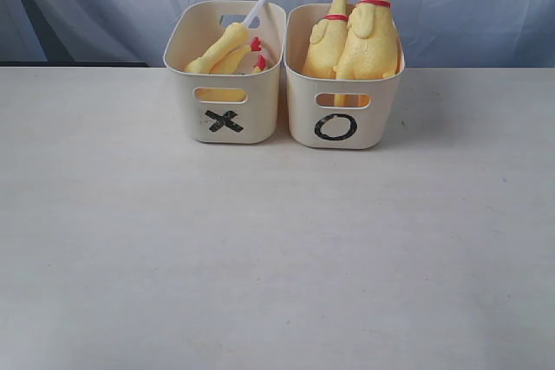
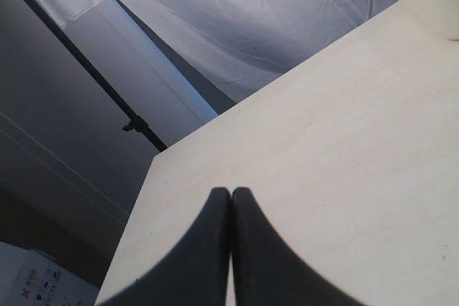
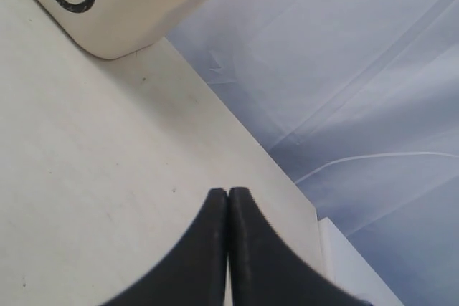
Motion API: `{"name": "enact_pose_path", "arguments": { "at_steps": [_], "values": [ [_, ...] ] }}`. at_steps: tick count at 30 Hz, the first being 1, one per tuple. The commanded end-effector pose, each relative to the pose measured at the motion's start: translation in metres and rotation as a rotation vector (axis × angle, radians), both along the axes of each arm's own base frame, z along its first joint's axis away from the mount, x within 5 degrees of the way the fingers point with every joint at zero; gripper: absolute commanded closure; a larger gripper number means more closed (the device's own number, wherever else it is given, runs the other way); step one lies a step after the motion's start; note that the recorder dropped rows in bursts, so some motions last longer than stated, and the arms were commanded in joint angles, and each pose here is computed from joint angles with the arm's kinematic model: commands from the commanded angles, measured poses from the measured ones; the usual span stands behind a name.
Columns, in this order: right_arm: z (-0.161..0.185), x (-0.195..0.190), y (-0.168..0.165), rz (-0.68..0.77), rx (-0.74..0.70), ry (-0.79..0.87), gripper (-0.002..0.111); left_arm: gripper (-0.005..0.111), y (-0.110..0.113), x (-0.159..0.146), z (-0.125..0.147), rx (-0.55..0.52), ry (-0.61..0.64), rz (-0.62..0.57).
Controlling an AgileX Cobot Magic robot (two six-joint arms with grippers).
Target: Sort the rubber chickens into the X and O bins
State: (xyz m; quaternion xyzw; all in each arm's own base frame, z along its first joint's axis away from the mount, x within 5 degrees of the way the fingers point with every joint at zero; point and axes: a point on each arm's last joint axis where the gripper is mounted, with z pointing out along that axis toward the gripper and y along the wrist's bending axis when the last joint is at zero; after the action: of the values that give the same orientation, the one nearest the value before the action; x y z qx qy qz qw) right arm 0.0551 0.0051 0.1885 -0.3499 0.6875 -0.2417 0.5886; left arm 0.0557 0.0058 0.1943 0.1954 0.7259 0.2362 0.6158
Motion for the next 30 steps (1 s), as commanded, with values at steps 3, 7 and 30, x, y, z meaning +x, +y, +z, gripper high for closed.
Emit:
{"name": "enact_pose_path", "arguments": {
  "at_steps": [3,7,30],
  "values": [
    [0.0005,-0.0002,-0.0006,-0.008,-0.005,-0.013,0.109,0.107,0.0001,-0.0002,0.0002,-0.013,-0.013,0.004],
    [0.0007,-0.0002,-0.0006,-0.049,0.217,0.003,0.109,0.107,0.0001,-0.0002,0.0002,-0.013,-0.013,0.004],
    [0.0014,-0.0001,-0.0006,-0.137,0.699,0.033,0.109,0.107,0.0000,-0.0002,0.0002,-0.077,-0.019,0.012]
  ]
}}
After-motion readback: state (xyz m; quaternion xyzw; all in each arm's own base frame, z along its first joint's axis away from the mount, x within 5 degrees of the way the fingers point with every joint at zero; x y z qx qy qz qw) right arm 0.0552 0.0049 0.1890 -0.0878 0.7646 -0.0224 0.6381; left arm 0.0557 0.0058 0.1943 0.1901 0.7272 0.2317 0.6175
